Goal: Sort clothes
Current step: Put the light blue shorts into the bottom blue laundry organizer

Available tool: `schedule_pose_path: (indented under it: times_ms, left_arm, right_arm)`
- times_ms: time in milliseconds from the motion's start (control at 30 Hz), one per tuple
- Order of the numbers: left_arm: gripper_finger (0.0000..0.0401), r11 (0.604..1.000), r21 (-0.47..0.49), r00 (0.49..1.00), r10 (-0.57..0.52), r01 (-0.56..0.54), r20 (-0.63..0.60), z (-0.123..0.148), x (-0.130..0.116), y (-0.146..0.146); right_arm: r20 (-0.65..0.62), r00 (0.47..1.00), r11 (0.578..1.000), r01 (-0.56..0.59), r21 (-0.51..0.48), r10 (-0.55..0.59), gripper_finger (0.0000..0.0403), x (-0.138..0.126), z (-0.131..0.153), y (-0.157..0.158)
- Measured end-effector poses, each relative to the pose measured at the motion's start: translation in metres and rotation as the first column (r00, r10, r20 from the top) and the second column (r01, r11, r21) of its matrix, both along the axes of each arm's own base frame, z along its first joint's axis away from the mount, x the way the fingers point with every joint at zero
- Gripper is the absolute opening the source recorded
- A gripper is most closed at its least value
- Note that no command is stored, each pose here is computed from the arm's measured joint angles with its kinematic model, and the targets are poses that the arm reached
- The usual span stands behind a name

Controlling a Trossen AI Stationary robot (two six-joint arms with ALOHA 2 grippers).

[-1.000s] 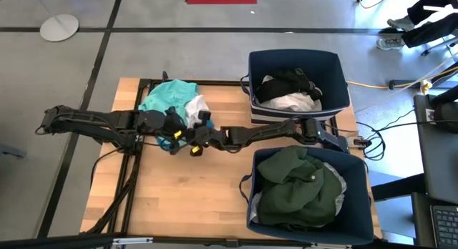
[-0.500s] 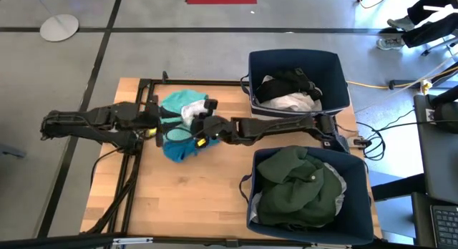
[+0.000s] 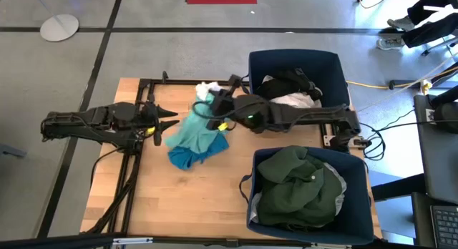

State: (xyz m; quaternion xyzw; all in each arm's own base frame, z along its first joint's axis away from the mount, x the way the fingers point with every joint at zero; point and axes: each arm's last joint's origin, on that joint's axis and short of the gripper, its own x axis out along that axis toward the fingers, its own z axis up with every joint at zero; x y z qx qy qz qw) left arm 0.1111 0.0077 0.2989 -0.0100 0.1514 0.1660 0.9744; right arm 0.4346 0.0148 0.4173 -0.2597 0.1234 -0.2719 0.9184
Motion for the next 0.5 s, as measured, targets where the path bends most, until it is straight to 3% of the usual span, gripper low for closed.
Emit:
schedule_pose_path:
  times_ms: [333, 500]
  left_arm:
    - [0.0125, 0.999, -0.032, 0.998, 0.012, -0.014, -0.061, -0.007, 0.012, 0.000]
    - [0.0125, 0.999, -0.039, 0.994, 0.015, -0.019, -0.109, -0.013, 0.022, 0.000]
  right_arm:
    - [0.169, 0.982, 0.996, -0.092, 0.016, 0.088, 0.0036, -0.063, 0.067, 0.032]
    - [0.247, 0.966, 0.996, -0.088, 0.034, 0.077, 0.0034, -0.101, 0.094, 0.049]
